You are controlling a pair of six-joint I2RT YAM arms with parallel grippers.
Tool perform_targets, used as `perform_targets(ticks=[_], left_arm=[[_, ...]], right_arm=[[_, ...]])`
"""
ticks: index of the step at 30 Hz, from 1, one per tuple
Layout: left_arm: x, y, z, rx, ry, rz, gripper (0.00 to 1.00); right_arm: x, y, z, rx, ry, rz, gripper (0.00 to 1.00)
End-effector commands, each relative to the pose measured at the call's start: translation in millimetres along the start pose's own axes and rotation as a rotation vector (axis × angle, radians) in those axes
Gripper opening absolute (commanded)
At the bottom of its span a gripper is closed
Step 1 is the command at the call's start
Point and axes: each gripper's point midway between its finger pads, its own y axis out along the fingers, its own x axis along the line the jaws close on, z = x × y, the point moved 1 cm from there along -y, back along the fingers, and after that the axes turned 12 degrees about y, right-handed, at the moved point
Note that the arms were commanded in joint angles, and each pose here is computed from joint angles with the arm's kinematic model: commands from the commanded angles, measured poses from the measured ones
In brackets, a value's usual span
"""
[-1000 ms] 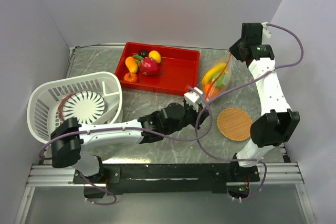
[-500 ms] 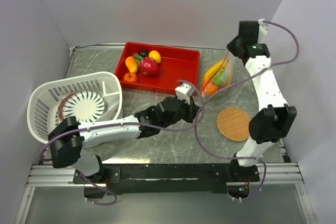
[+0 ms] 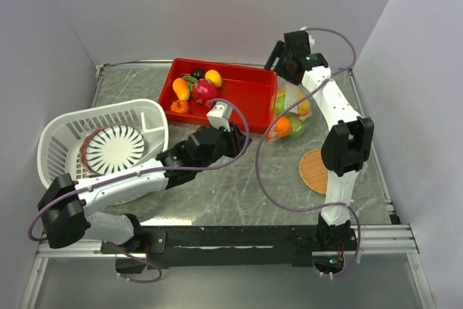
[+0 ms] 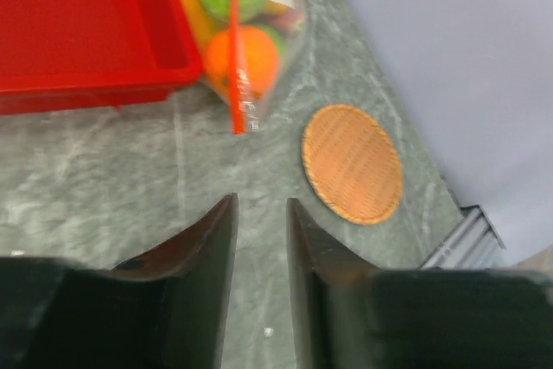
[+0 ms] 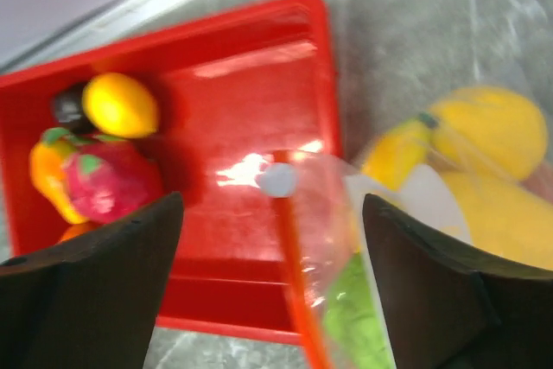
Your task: Place the food in the zip-top bag and seal the zipper
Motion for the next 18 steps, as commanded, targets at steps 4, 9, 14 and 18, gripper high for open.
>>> perform_targets(ticks=[4,9,14,18], left_arm=[[24,-19,-20,-0.038,-0.040,-0.064,0.87],[34,-29,-26,-0.025,-0.045,-0.121,0.97],[43,-37,-28,-0.039,-0.090,-0.179,0.97],[48,-39,-24,-0.032,-0.107,-0.203,0.97]], right_arm=[[62,-101,-48,-0.133,-0.040,-0.213,1.00],[47,-139,-13,-0.141,-0.055,-0.273,1.00],[19,-189,31,-0.146,-0.043,-0.391,1.00],[-17,-202,72,-0.106,-0.025,-0.424,1.00]])
